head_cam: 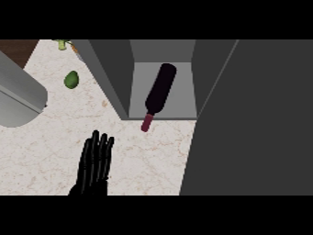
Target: Pick up the wine, place it into the cabinet and close the cabinet
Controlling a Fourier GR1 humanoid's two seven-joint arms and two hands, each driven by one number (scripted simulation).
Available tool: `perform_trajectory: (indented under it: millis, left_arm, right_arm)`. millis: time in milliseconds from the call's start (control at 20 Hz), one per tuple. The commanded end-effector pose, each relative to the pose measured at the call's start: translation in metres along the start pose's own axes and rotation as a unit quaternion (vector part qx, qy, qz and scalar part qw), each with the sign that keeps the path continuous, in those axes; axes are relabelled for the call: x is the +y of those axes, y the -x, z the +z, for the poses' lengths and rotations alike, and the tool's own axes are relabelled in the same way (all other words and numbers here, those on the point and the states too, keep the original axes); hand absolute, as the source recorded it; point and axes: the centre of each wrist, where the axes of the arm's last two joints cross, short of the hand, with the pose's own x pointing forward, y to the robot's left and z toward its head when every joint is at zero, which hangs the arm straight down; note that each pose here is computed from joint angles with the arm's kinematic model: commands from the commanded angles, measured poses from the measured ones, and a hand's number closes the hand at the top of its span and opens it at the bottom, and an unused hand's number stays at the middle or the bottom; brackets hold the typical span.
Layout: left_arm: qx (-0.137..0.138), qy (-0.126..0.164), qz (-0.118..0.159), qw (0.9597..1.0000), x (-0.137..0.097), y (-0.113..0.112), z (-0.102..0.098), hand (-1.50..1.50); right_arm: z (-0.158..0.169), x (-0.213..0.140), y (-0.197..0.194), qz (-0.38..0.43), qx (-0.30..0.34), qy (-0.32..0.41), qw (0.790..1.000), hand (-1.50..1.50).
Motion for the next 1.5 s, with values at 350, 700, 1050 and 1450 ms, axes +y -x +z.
perform_trajectory:
  millis: [350, 700, 1050, 1450]
  left_arm:
    - [0.001, 0.021, -0.004, 0.9998, 0.054, -0.036, 0.012, -1.50]
    - [-0.029, -0.003, -0.014, 0.9995, 0.083, -0.056, 0.003, -1.50]
    - [-0.030, -0.018, -0.013, 0.9993, 0.125, -0.066, -0.007, -1.50]
    - [-0.021, -0.016, -0.024, 0.9994, 0.159, -0.081, 0.001, -1.50]
  right_arm:
    - [0.023, 0.020, -0.013, -0.065, 0.000, -0.102, 0.993, 1.50]
    - [0.032, 0.041, -0.011, -0.126, 0.043, -0.135, 0.982, 1.50]
    - [0.029, 0.071, -0.014, -0.082, 0.001, -0.217, 0.973, 1.50]
    - [0.033, 0.108, -0.029, -0.107, 0.002, -0.247, 0.963, 1.50]
